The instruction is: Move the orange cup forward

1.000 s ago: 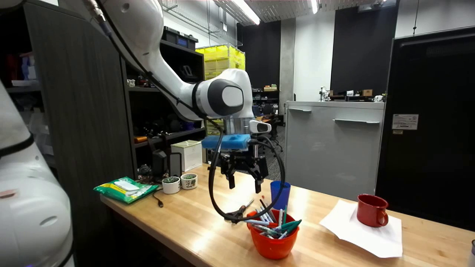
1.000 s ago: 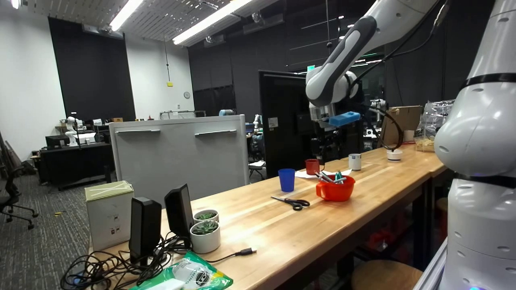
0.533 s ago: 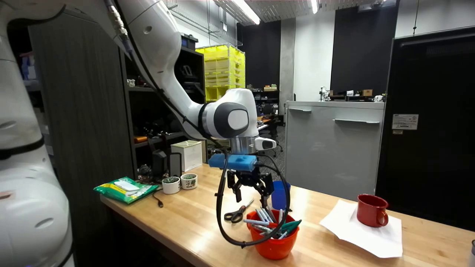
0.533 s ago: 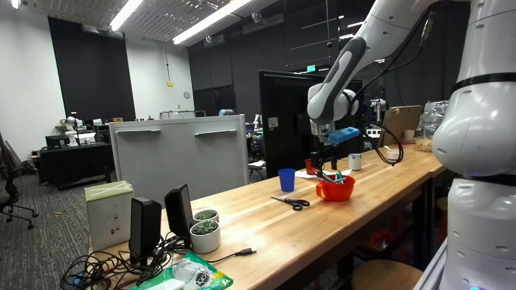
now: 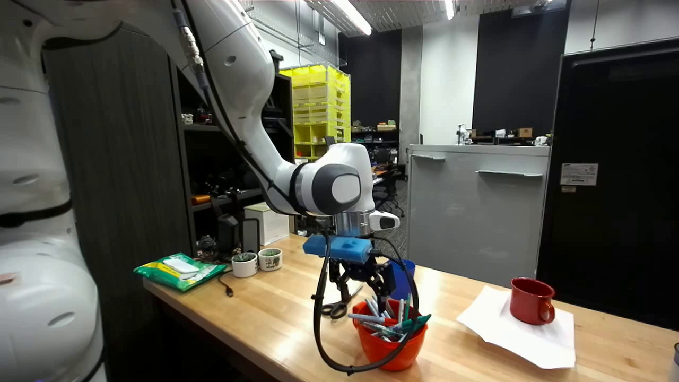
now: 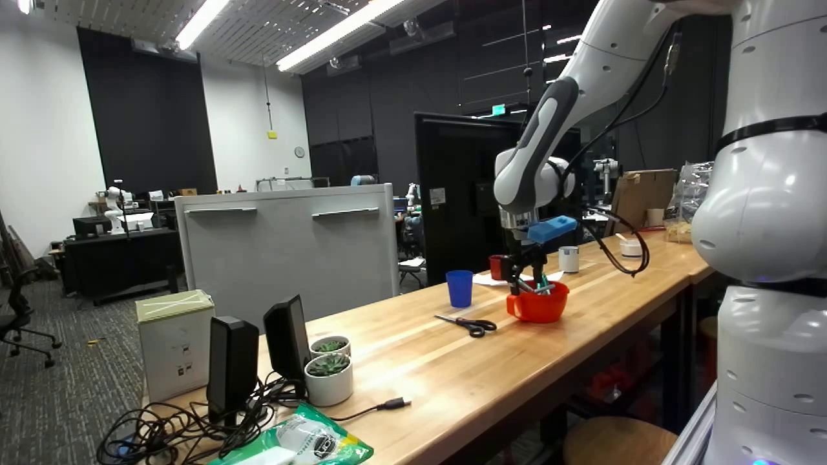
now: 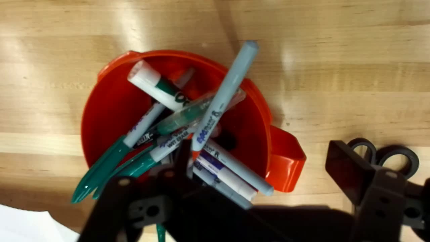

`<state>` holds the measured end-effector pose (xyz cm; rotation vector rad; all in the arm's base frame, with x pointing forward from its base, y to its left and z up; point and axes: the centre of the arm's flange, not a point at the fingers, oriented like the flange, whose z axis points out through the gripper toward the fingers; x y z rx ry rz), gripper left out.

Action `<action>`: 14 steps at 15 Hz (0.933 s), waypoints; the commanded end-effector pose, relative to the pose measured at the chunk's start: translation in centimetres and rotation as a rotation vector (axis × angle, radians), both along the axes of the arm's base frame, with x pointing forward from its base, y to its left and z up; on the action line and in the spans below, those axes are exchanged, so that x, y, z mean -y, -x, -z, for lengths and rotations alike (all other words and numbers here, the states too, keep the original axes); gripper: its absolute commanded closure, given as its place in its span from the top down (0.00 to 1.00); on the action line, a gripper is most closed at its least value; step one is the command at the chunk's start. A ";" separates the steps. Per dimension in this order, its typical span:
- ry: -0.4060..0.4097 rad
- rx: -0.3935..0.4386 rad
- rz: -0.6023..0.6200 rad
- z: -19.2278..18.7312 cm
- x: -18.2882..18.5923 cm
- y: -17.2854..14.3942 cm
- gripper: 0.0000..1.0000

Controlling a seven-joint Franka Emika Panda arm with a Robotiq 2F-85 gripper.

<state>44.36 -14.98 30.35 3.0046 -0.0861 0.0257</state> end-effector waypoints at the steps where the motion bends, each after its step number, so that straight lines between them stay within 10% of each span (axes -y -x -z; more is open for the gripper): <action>1: -0.006 0.011 -0.003 1.1 0.1 -0.5 1.00; 14: -0.024 -0.007 -0.002 3.3 -0.7 -0.9 1.00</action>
